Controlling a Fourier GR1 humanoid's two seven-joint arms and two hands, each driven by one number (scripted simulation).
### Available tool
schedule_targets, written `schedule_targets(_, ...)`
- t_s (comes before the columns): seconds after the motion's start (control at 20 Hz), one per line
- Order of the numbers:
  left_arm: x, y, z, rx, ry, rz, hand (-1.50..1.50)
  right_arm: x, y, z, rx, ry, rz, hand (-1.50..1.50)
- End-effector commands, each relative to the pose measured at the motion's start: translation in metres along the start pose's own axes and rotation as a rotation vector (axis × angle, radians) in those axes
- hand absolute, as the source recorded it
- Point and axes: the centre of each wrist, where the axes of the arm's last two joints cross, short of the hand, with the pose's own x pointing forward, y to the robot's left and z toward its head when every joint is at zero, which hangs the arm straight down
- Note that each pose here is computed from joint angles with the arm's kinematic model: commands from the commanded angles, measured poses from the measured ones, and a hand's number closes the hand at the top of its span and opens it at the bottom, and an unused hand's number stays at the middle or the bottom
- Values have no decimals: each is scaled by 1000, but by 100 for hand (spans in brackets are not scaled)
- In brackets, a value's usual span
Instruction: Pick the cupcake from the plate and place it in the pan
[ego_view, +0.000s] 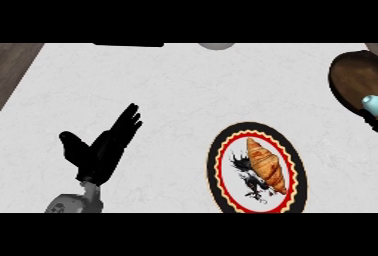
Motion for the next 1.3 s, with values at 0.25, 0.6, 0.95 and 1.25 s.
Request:
schedule_targets(0.25, 4, -9, -6, -40, -9, -11, 0, -11, 11, -19, -169, 71, -18, 150)
schedule_targets(0.6, 19, -8, -12, -63, -21, -10, 0, -14, -1, -23, -190, 75, 0, 150)
schedule_targets(0.95, 19, -19, -19, -96, -41, -23, 0, -23, 0, -8, 69, 266, 158, -150)
schedule_targets(1.25, 10, -21, -16, -73, -29, -13, 0, -13, 13, -23, 17, 211, -141, -150)
